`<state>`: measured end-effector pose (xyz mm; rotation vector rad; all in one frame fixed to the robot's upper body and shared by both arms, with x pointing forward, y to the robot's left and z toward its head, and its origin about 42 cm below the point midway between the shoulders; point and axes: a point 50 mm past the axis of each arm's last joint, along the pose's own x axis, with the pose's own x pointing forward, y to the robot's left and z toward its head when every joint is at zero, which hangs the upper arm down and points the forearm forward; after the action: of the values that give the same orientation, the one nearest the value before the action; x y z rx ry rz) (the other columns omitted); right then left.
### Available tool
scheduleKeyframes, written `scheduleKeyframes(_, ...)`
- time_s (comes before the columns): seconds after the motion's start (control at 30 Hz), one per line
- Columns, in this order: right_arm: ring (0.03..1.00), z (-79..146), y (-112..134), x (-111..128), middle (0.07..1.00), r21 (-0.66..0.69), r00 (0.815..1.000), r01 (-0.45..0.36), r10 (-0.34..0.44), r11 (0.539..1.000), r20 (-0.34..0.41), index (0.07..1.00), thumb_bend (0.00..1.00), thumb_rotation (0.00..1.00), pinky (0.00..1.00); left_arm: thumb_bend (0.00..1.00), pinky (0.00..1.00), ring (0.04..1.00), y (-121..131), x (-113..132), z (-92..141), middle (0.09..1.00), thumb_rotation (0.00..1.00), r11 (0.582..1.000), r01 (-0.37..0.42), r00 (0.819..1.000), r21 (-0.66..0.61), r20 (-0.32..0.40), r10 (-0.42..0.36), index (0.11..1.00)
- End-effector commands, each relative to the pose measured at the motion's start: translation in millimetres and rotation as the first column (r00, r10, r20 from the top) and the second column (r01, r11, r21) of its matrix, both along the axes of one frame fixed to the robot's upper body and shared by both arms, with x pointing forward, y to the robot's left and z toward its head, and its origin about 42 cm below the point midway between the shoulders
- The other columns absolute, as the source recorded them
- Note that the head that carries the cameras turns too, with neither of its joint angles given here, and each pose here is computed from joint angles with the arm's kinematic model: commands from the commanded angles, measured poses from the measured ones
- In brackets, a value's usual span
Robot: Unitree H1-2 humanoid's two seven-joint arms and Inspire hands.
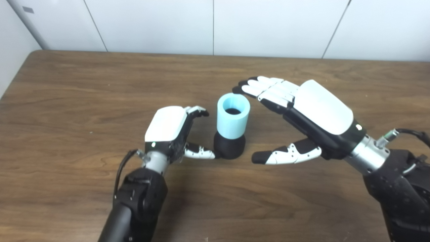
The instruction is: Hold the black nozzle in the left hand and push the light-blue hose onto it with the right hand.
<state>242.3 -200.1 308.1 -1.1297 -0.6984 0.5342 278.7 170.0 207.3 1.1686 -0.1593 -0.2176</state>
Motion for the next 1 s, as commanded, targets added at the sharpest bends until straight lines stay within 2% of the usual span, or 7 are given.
scheduleKeyframes(0.0,0.927,9.9,-2.2,-1.7,0.912,0.015,0.998,-0.005,0.004,1.0,0.07,0.902,0.51,0.91,0.89,1.0,0.56,0.688,5.7,6.1,25.4,0.77,0.34,1.0,0.01,0.997,-0.002,0.07,-0.01,0.726)
scheduleKeyframes(0.33,0.928,10.9,-8.2,0.0,0.902,0.023,0.996,0.008,-0.01,1.0,0.086,0.894,0.48,0.89,0.89,1.0,0.59,0.744,44.5,11.0,51.1,0.863,0.31,0.999,-0.022,0.993,0.027,0.118,0.019,0.77)
scheduleKeyframes(0.5,0.932,12.1,-11.9,1.4,0.904,0.041,0.998,0.017,-0.019,0.999,0.064,0.901,0.48,0.88,0.89,1.0,0.59,0.784,61.7,10.1,53.5,0.875,0.35,0.992,-0.063,0.983,-0.114,0.162,0.081,0.783)
scheduleKeyframes(0.6,0.961,11.6,-19.3,2.4,0.951,0.099,0.999,0.039,-0.038,0.994,-0.016,0.945,0.47,0.84,0.92,1.0,0.7,0.839,75.7,4.8,55.0,0.867,0.39,0.927,-0.054,0.966,-0.371,0.214,0.142,0.792)
scheduleKeyframes(0.7,0.971,8.0,-27.8,5.1,0.993,0.184,0.995,0.067,-0.051,0.981,-0.087,0.992,0.47,0.83,0.88,0.85,0.79,0.851,90.7,-0.2,55.3,0.862,0.52,0.846,-0.04,0.951,-0.532,0.24,0.196,0.832)
scheduleKeyframes(0.77,0.973,0.6,-32.6,9.5,0.999,0.241,0.988,0.095,-0.061,0.966,-0.145,0.999,0.47,0.84,0.84,0.78,0.76,0.816,98.0,-3.0,53.4,0.841,0.61,0.779,-0.055,0.953,-0.625,0.199,0.227,0.835)
scheduleKeyframes(0.97,0.956,-27.5,-42.8,16.6,0.998,0.325,0.943,0.252,-0.155,0.912,-0.295,1.0,0.46,0.94,0.85,0.67,0.91,0.91,110.1,-14.2,40.1,0.89,0.59,0.651,-0.119,0.963,-0.75,0.073,0.259,0.868)
